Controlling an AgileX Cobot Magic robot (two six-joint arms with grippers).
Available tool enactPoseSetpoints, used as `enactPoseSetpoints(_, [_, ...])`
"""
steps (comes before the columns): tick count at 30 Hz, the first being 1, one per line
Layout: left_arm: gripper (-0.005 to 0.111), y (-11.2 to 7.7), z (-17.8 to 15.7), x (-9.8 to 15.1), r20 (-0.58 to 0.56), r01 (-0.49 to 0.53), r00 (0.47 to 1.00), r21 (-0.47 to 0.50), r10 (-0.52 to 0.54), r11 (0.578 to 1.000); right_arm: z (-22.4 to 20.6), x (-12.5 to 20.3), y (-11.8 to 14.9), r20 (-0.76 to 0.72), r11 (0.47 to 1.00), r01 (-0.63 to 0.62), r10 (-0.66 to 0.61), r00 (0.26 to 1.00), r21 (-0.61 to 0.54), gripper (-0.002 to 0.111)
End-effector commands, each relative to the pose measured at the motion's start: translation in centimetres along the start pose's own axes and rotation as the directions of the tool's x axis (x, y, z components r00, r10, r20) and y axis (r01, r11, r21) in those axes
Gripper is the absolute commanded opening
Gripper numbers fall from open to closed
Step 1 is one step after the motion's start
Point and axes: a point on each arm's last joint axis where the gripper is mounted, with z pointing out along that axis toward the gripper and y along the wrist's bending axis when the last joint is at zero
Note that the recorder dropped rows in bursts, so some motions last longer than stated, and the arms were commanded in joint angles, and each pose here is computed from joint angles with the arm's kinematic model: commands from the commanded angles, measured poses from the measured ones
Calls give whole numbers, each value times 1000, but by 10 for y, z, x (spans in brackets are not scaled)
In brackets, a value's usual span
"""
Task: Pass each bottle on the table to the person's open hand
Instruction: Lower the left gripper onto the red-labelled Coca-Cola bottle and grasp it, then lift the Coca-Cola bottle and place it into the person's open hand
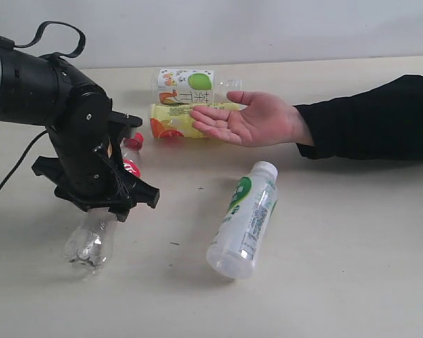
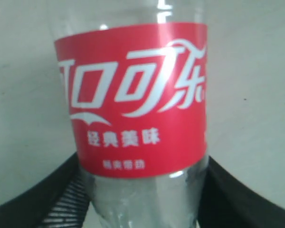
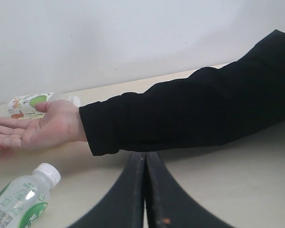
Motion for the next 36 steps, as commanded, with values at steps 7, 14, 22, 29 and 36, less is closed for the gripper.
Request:
enactPoseSetpoints(7, [0,5,-5,6,-59,-44,997,-65,40,997,0,0,0,10,1000,6,-6,1000,1,0])
enactPoseSetpoints(14, [0,12,-35,9,-22,-40,999,-80,38,996,0,0,0,10,1000,6,-6,1000,1,0])
enactPoseSetpoints(22, [0,9,-86,1,126,44,991,57,-51,997,0,0,0,10,1000,6,-6,1000,1,0])
enactPoseSetpoints(29, [0,-19,-138,-34,329,-81,944,219,5,972,0,0,0,10,1000,6,-6,1000,1,0])
enactPoseSetpoints(36, [0,-56,-160,-73,393,-89,916,392,-79,916,0,0,0,10,1000,6,-6,1000,1,0])
